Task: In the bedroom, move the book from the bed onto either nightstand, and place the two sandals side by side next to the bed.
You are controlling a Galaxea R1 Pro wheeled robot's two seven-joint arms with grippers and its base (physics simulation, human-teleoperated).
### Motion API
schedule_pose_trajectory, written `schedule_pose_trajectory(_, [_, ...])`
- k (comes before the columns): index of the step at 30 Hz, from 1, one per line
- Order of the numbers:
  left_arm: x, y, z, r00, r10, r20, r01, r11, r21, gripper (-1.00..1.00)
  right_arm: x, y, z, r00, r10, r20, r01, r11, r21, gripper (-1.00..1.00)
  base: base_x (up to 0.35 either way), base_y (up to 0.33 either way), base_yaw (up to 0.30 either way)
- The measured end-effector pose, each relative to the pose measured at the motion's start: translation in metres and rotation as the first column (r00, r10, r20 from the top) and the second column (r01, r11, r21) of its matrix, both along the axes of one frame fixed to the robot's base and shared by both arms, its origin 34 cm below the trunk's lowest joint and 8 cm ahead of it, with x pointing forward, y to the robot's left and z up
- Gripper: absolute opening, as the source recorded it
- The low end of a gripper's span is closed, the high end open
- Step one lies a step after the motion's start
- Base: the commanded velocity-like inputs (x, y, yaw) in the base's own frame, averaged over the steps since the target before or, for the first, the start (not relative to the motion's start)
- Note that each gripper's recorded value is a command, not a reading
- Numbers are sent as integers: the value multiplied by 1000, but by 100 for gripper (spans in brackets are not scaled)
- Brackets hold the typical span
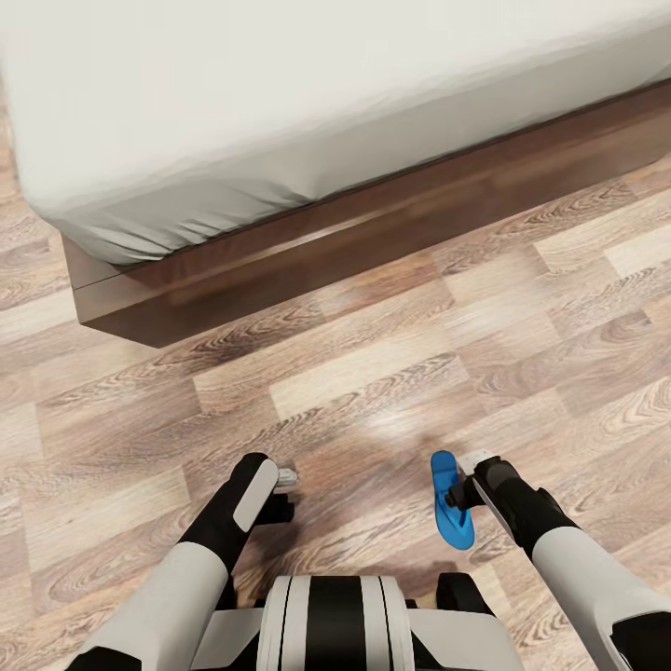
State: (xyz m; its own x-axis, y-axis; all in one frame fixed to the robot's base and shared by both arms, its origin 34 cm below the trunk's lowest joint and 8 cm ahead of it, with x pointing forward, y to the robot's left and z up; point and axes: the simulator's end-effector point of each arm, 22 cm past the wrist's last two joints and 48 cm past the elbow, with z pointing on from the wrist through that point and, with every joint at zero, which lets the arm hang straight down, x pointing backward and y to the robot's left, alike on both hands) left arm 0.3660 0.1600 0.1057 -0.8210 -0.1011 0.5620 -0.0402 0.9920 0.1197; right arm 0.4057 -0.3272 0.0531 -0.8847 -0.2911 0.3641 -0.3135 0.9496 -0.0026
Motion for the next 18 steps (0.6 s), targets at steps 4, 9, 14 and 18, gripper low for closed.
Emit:
schedule_pose_trajectory(4, [0, 0, 0, 1000, 0, 0, 0, 1000, 0, 100, -1, 0, 0, 1000, -2, -2, 2, 1000, 1, 100, 0, 0, 5])
schedule_pose_trajectory(9, [0, 0, 0, 1000, 0, 0, 0, 1000, -1, 100, -1, 2, 0, 1000, -8, -3, 8, 1000, 5, 100, 0, 0, 3])
schedule_pose_trajectory(14, [0, 0, 0, 1000, 0, 0, 0, 1000, 0, 100, -1, 3, 0, 999, -37, -2, 37, 999, 12, 100, 0, 0, 1])
schedule_pose_trajectory(18, [0, 0, 0, 1000, 0, 0, 0, 1000, 0, 100, 0, 3, 0, 997, -78, 0, 78, 997, 18, 100, 0, 0, 0])
